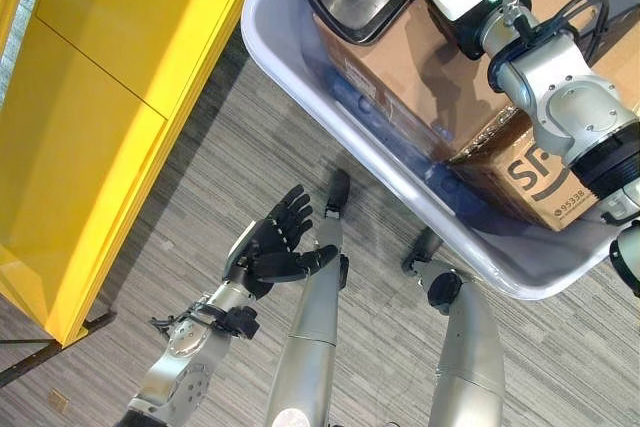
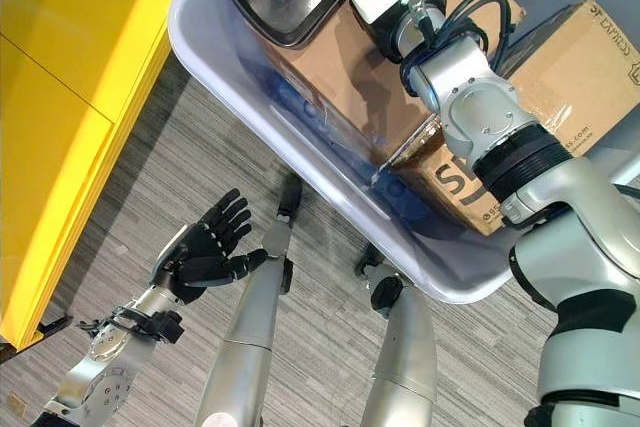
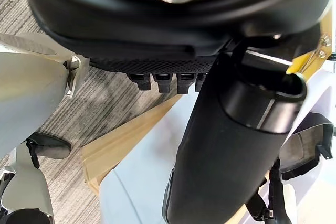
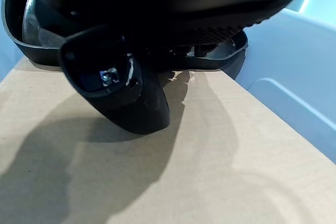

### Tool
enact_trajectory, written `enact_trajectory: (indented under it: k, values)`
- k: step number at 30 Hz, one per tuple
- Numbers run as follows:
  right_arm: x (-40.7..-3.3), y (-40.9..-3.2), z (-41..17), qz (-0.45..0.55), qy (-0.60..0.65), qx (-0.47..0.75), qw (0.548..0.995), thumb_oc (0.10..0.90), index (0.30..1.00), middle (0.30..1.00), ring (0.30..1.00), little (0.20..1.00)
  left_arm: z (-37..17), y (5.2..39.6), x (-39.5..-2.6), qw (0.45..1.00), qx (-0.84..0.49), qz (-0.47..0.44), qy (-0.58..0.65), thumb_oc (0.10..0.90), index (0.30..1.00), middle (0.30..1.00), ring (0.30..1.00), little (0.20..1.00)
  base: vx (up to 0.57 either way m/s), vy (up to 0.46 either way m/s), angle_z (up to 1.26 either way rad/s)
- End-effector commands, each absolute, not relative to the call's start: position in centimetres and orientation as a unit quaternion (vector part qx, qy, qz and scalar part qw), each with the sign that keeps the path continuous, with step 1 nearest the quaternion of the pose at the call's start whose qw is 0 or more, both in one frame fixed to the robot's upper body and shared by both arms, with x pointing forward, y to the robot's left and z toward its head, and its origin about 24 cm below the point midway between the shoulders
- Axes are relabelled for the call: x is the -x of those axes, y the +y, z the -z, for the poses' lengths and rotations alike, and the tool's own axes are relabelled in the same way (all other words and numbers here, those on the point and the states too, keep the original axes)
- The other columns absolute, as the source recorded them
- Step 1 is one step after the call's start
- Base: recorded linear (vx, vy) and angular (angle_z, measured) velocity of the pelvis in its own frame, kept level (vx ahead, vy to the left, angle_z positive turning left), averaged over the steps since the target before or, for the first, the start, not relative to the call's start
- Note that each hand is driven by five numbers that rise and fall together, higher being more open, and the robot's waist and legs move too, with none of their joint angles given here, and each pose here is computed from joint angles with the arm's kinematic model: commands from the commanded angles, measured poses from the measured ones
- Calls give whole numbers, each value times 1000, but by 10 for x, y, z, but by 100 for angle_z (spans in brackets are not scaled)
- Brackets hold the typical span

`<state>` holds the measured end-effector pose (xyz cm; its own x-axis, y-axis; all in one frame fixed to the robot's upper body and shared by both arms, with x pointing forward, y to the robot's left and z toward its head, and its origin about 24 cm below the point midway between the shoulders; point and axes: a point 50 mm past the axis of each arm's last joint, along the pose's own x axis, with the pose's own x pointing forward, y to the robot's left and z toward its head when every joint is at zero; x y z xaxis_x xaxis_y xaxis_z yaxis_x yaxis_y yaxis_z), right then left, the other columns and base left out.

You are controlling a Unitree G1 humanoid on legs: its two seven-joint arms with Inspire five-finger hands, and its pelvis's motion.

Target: Move parts from the plastic box to the shelf.

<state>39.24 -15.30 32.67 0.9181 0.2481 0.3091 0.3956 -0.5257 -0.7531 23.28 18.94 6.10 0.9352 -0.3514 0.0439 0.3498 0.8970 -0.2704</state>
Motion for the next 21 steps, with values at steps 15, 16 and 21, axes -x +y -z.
enact_trajectory:
  k: [15, 16, 21]
  values:
    - [-401, -224, -248, -13, -10, 894, 448, 400, 300, 300, 300, 300, -99, 174, -231, 960, 130, 231, -92, 900, 1000, 1000, 1000, 1000, -15, -7, 7]
    - [-399, -216, -245, -27, -31, 893, 447, 400, 300, 300, 300, 300, -101, 174, -231, 959, 127, 233, -94, 900, 1000, 1000, 1000, 1000, -39, -4, 9]
    - [-393, -205, -235, -59, -67, 890, 447, 400, 300, 300, 300, 300, -105, 176, -232, 959, 127, 232, -102, 900, 1000, 1000, 1000, 1000, -53, 27, -1]
